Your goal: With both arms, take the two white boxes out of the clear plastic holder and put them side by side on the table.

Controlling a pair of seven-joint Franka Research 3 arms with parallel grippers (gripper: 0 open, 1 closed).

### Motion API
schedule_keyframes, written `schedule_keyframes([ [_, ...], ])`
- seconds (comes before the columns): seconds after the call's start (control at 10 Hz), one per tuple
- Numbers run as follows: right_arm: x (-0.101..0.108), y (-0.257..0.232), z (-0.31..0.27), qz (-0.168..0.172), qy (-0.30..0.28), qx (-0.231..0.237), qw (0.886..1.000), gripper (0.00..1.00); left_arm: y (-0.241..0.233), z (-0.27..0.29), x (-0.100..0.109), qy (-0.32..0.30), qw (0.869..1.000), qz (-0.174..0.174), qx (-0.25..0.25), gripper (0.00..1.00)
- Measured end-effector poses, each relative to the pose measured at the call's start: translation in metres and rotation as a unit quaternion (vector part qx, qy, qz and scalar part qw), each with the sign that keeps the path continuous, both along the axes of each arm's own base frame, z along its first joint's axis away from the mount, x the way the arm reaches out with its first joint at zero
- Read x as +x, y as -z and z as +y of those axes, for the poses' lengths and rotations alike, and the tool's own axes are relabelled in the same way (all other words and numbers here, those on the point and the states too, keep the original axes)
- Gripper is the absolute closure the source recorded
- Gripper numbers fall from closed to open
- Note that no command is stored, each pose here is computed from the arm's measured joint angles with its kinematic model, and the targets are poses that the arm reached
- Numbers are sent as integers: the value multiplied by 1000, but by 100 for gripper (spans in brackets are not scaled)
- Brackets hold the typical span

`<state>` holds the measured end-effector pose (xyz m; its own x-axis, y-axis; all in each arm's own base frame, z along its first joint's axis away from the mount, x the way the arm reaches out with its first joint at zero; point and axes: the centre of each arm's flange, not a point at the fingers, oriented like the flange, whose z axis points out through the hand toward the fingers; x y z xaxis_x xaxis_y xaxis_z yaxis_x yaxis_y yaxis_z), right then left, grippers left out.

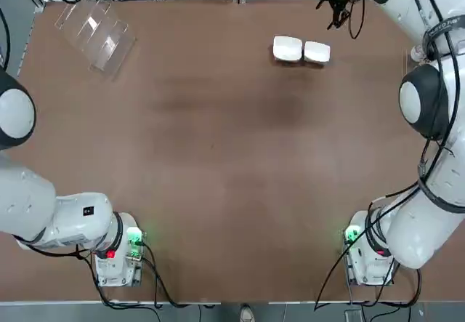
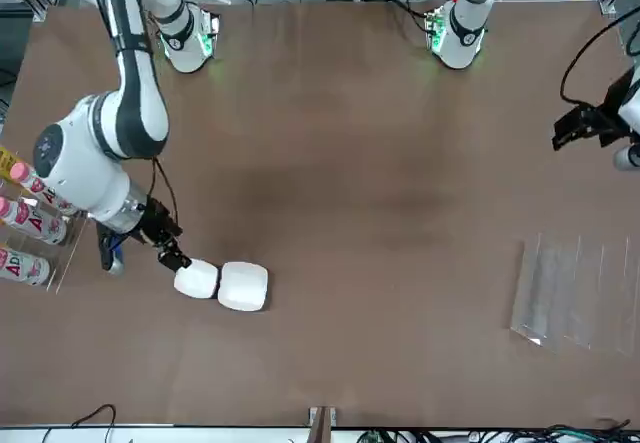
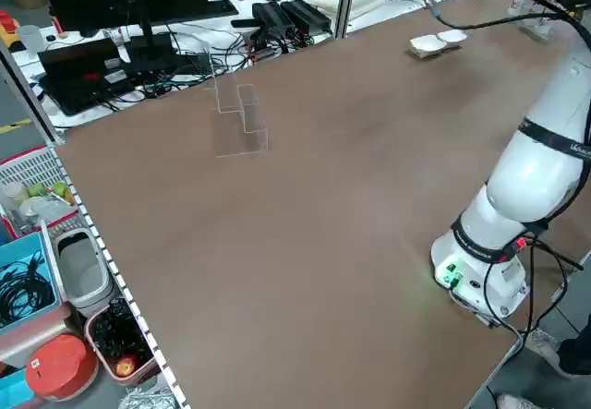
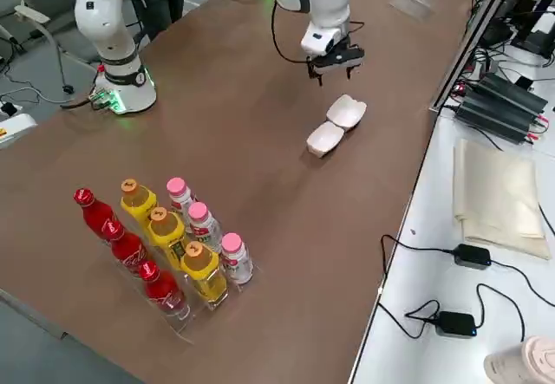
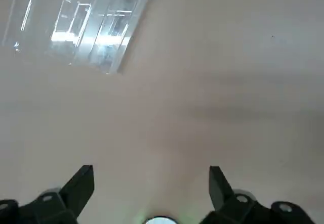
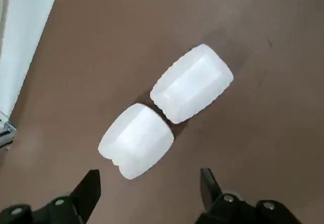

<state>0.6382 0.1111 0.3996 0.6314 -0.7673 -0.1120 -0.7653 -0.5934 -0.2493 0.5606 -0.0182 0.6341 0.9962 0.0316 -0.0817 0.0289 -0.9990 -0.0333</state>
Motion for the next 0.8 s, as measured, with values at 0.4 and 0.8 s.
schedule_keyframes([
  [0.4, 5, -22, -29, -19, -115, -58, 992, 12, -5, 19, -4, -20, 999, 2, -26, 0],
  [0.8, 6, -73, -108, -36, -259, -90, 961, 12, -26, 10, -16, -12, 999, -17, -27, 0],
])
